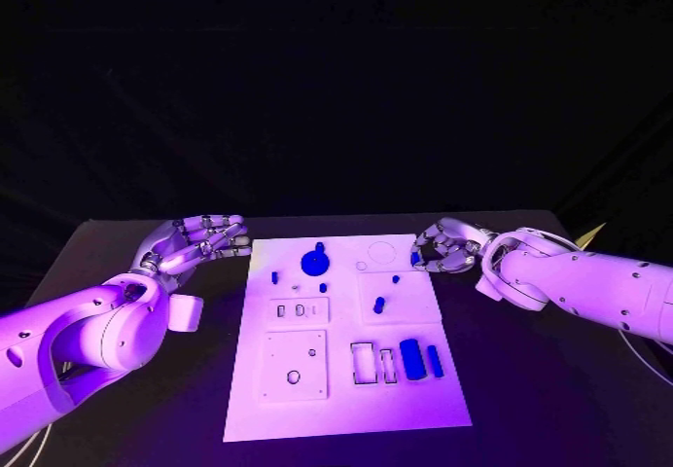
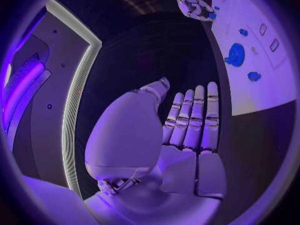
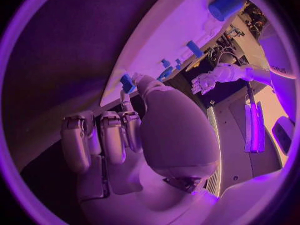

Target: Assemble the parts on the task board

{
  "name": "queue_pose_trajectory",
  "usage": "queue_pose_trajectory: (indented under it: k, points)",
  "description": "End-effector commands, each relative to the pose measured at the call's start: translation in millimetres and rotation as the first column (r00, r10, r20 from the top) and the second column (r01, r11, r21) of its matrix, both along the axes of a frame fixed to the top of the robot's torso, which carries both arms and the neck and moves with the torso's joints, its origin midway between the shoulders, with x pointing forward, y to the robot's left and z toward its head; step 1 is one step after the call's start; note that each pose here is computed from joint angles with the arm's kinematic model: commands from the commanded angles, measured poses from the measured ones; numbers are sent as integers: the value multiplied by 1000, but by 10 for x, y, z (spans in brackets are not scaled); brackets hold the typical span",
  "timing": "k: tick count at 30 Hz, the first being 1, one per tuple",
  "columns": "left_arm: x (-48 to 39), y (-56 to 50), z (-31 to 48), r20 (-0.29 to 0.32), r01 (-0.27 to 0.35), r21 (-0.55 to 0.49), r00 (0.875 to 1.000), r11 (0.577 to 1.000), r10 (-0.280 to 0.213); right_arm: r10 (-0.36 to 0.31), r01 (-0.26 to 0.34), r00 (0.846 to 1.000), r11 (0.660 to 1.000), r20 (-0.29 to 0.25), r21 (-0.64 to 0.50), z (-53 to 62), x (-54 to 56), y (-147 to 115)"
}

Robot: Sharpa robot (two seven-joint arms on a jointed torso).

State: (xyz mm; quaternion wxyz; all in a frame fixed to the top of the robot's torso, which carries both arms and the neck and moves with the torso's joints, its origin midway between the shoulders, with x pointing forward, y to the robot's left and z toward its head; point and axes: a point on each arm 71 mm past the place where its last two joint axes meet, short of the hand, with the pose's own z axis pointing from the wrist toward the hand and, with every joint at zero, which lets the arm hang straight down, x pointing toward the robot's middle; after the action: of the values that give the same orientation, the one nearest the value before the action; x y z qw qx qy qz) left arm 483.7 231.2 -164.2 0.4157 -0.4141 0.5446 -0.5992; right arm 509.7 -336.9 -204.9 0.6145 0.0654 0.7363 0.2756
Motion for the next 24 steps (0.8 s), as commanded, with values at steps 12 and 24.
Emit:
queue_pose_trajectory:
  k: [12,24]
  points:
    - [-7,-17,12,9,22,-7,1000,1000,-22,-38,39,998,999,43,-15,12,30,26]
    - [-5,-6,10,6,21,-6,1000,1000,-21,-90,90,984,996,154,9,104,-2,21]
